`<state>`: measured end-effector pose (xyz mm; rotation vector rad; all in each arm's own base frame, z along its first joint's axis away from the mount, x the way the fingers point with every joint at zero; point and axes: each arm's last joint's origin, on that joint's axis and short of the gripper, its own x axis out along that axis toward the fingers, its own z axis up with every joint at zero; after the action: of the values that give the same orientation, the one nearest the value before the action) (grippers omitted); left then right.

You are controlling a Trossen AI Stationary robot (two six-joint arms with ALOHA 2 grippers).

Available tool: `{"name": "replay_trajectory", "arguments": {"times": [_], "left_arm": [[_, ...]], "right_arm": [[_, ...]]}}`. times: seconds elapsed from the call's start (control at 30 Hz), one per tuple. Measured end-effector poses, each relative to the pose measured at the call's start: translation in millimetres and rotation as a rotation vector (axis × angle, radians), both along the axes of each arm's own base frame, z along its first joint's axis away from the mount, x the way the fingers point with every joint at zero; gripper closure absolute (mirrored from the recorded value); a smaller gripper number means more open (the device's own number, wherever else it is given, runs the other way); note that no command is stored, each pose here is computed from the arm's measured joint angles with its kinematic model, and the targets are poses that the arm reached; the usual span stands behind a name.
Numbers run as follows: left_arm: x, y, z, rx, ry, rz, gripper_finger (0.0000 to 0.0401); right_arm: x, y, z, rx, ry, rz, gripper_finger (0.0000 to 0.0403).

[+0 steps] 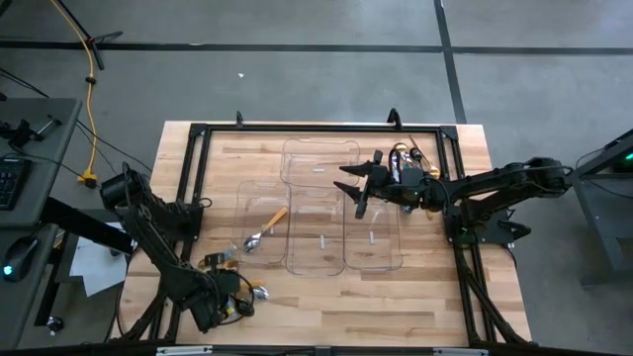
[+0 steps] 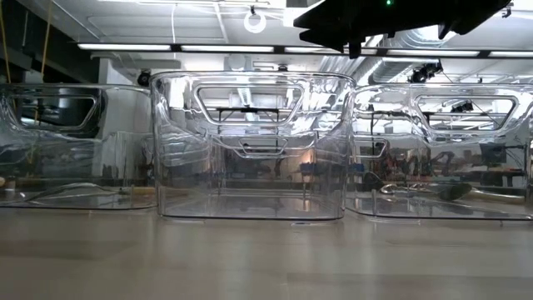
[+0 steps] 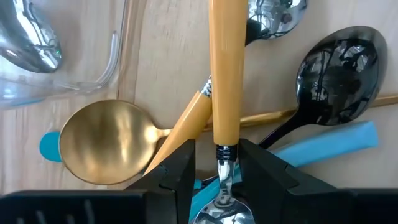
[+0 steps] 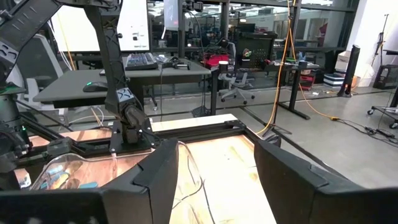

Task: Sort silverware by color (type)
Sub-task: Put the yellow spoon into the left transparent bin

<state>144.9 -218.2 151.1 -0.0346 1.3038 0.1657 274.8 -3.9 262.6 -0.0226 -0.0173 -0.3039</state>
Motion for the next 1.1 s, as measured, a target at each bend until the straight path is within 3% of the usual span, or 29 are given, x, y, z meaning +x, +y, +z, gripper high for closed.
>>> {"name": "replay_trajectory", "arguments": {"times": [0.37,0.63,0.77,1.1], "left_arm": [[3.1,1.1,-4.7,0.015,0.022,-0.007,0.0295],[3.4,-0.8,-14.2,0.021,0.071,-0.001,0.0351],[2.9,0.2,-9.3,0.007,0.06,-0.002,0.0379],[-3.0,9.8,13.9,-0.043,0.072,0.007,0.0373]], "right_arm": [[0.0,0.0,0.0,0.0,0.0,0.0,0.0208],[0.0,0.0,0.0,0.0,0.0,0.0,0.0208],[0.0,0.0,0.0,0.0,0.0,0.0,0.0208],[0.0,0.0,0.0,0.0,0.0,0.0,0.0208]]}}
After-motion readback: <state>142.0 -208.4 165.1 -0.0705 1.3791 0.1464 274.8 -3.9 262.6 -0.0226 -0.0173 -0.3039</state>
